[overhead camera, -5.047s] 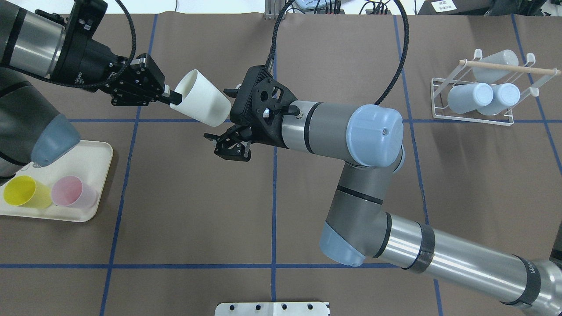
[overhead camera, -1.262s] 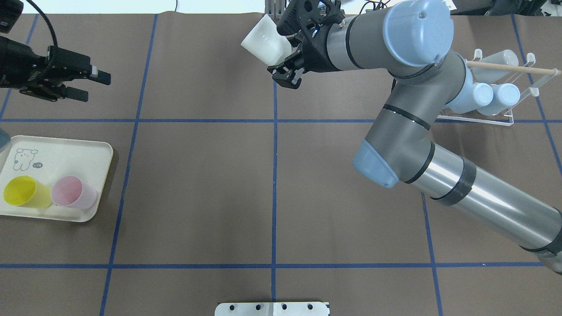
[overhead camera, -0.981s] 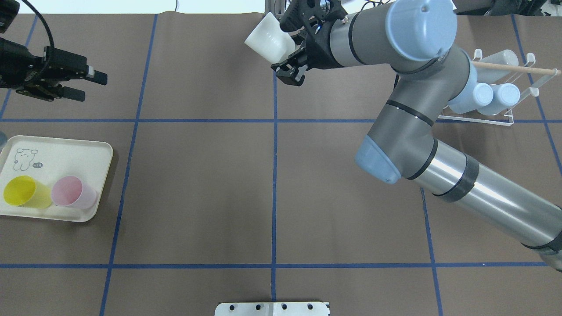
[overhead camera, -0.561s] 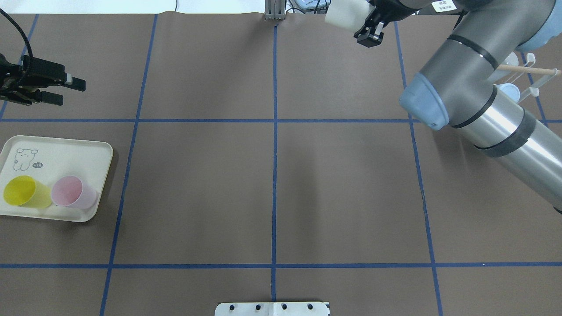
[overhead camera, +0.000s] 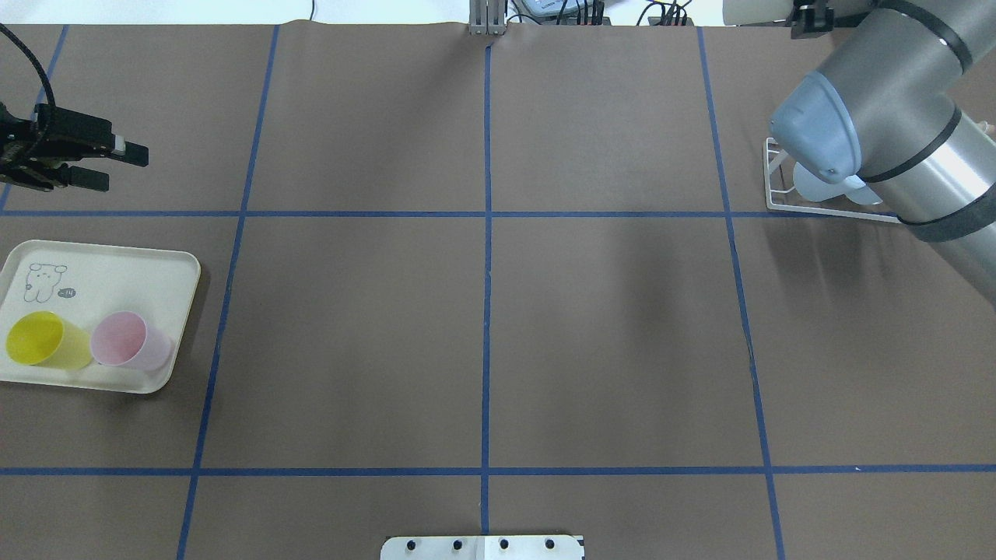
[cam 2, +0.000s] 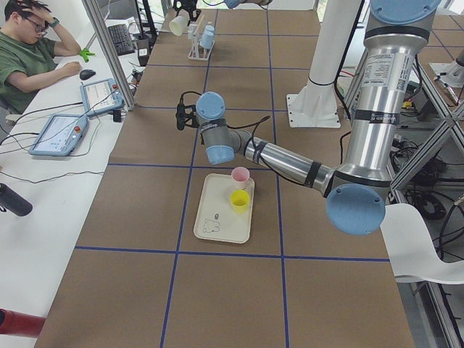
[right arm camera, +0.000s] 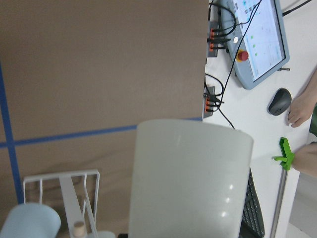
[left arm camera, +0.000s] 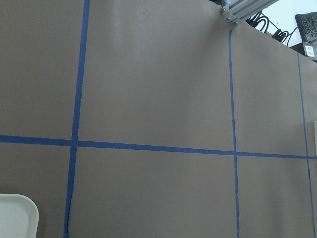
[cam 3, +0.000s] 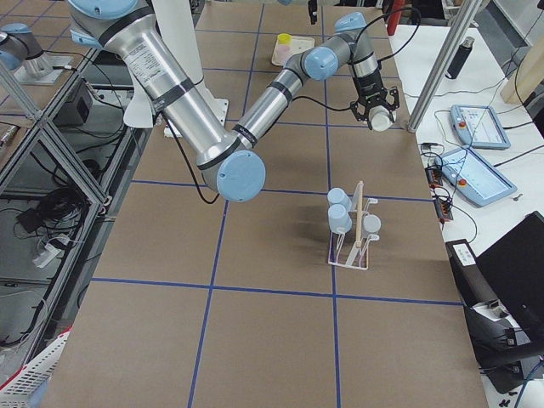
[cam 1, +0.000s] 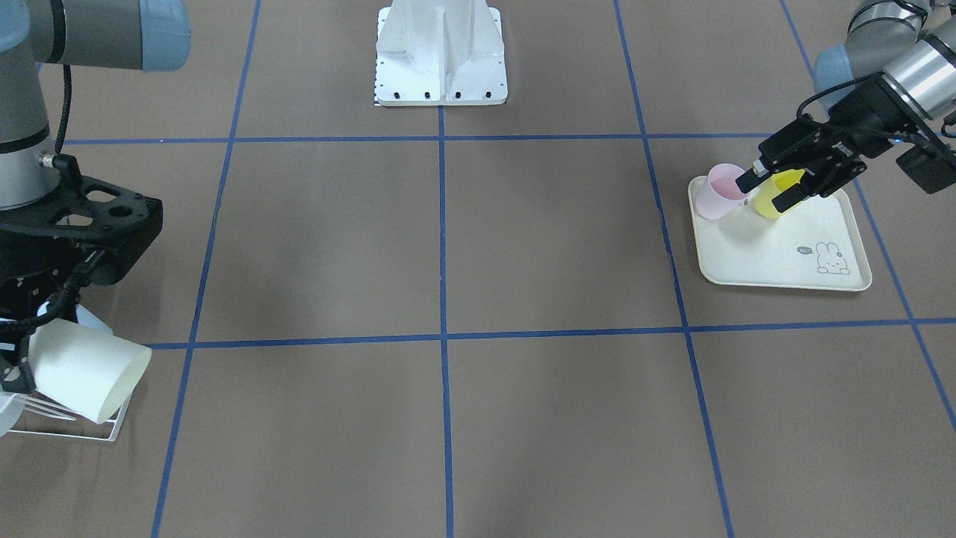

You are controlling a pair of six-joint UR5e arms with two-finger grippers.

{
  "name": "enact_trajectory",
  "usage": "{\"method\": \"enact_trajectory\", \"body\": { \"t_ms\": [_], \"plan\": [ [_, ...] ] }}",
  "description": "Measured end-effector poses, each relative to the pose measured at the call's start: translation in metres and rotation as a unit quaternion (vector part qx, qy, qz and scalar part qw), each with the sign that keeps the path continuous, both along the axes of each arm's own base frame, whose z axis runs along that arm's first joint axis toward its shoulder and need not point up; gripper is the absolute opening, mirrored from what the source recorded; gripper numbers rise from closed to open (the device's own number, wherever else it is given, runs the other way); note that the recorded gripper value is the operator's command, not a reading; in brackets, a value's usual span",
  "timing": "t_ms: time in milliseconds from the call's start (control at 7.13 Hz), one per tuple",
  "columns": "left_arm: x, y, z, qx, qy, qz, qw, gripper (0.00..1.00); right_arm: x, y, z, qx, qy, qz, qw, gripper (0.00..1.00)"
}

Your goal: Transfer IKEA cup to right arm and place on rack

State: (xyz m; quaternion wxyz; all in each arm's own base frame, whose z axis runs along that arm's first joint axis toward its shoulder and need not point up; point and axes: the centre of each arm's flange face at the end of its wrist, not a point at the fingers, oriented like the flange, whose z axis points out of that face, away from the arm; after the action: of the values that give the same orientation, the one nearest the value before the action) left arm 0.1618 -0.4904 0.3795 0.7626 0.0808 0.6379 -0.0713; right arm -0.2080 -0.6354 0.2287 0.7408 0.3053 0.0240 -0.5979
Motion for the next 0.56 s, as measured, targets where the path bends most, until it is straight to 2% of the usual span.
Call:
{"method": "enact_trajectory", "body": {
  "t_ms": [140,280,561],
  "plan": [
    [0.000,0.000,0.000,0.000,0.000,0.000,1.0000,1.00,0.010,-0.002,0.023,0.015,0.073,-0.027,0.9968,0.45],
    [0.001,0.000,0.000,0.000,0.000,0.001,1.0000,1.00,0.020,-0.004,0.041,0.029,0.143,-0.053,0.9878,0.54],
    [0.001,0.001,0.000,0.000,0.000,0.001,1.0000,1.00,0.032,-0.007,0.069,0.044,0.255,-0.112,0.9594,0.54]
  ]
}}
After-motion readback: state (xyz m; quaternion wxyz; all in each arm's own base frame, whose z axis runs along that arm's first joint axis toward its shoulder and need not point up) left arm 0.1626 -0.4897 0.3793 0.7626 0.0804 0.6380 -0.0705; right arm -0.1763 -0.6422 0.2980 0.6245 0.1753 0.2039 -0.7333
